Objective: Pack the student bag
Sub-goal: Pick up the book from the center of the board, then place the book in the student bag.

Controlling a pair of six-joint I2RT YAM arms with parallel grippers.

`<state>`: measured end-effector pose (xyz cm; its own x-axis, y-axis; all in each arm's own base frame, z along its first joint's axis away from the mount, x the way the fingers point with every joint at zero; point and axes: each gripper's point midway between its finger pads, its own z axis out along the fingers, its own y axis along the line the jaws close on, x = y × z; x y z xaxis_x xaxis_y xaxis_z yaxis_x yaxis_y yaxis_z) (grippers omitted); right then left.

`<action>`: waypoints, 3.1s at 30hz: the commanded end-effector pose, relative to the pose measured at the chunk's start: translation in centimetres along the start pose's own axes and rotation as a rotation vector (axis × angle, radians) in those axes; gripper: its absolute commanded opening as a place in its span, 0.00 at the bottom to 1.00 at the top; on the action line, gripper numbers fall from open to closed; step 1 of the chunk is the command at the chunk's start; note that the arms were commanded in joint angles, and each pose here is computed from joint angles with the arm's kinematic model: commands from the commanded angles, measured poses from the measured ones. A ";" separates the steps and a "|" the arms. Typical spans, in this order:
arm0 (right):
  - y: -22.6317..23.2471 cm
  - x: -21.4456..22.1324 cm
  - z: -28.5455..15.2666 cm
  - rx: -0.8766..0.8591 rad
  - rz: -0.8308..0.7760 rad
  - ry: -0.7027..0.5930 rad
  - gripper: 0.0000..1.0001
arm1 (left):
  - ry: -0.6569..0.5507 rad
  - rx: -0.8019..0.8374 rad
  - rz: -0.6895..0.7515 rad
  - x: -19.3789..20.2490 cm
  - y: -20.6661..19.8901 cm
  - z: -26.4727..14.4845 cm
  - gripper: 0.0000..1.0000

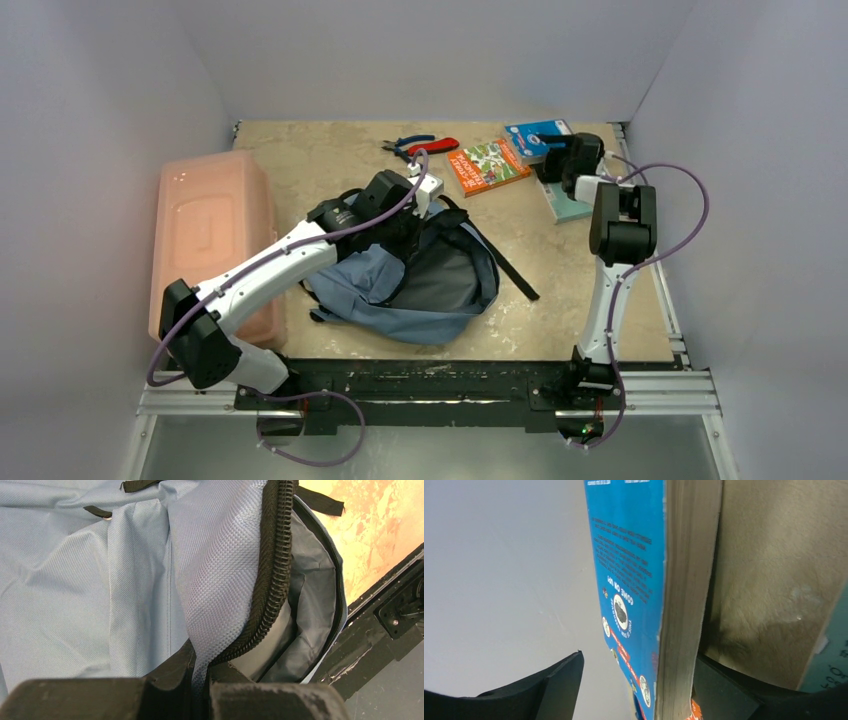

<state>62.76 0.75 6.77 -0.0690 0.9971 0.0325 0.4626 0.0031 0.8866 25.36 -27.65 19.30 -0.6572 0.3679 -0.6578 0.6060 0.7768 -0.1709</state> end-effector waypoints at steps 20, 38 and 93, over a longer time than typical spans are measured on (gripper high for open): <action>5.6 1.8 -7.1 -0.365 -0.409 0.011 0.00 | -0.106 0.020 -0.022 -2.6 0.0 -1.0 0.00; -1.9 12.0 -30.4 -0.153 -0.796 0.283 0.00 | -0.221 -0.074 -0.097 -3.6 1.7 -1.9 0.00; -7.8 39.9 -32.9 -0.474 -0.455 0.722 0.00 | -0.364 0.052 0.082 -5.1 -2.7 -4.2 0.00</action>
<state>23.69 35.36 9.00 -0.8853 0.4427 -0.1423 0.0464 0.3886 0.9202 24.54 -28.27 21.42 -0.5025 0.3173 -0.8043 0.6577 0.7441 -0.1173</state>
